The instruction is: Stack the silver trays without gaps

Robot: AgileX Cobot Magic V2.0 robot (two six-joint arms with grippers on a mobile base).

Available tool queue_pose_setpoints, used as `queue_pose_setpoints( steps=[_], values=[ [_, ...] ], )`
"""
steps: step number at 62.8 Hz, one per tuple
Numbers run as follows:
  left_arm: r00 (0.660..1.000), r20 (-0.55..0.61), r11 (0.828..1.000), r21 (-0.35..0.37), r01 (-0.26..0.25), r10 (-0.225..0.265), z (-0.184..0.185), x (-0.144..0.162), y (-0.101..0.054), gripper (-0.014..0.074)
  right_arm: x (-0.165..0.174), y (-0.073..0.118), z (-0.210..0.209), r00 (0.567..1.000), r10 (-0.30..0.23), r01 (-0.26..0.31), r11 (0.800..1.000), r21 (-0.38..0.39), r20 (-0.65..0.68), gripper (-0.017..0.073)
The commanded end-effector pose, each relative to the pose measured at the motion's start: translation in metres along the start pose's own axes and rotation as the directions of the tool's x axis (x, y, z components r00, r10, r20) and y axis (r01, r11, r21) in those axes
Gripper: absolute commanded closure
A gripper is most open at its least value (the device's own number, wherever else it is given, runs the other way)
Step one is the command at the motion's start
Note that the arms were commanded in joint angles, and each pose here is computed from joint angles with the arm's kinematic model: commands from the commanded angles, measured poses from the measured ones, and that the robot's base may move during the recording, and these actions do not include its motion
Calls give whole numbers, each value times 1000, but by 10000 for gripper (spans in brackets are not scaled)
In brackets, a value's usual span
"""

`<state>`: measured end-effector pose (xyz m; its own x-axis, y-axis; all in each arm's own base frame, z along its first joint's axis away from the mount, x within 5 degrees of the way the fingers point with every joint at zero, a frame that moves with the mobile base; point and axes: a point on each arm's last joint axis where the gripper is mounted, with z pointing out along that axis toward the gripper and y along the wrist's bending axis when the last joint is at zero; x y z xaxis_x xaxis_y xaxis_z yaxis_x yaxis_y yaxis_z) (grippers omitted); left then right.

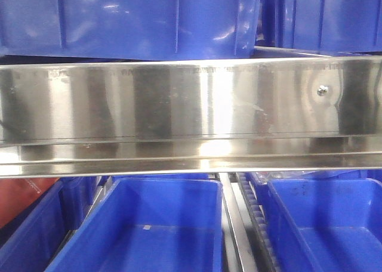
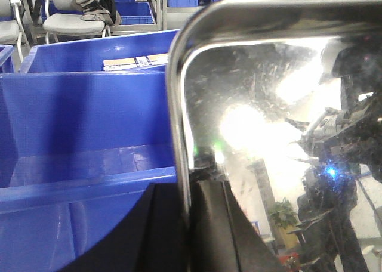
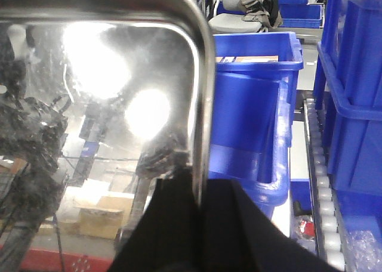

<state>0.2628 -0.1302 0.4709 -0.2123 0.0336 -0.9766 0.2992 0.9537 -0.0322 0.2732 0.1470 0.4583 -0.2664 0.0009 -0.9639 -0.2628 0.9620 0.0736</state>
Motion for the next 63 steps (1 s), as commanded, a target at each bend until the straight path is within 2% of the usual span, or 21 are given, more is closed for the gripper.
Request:
queue_pose_setpoints(
  steps=[1, 5, 63],
  values=[
    [994, 111, 996, 88, -2, -8, -3, -11, -14, 607, -16, 19, -6, 988, 24, -1, 988, -153, 153, 639],
    [994, 114, 996, 83, -13, 3, -3, -12, -13, 607, -15, 19, -6, 988, 24, -1, 989, -151, 151, 639],
    [994, 114, 996, 83, -13, 3, -3, -12, -13, 607, -15, 18, -5, 989, 23, -2, 989, -147, 146, 639]
  ],
)
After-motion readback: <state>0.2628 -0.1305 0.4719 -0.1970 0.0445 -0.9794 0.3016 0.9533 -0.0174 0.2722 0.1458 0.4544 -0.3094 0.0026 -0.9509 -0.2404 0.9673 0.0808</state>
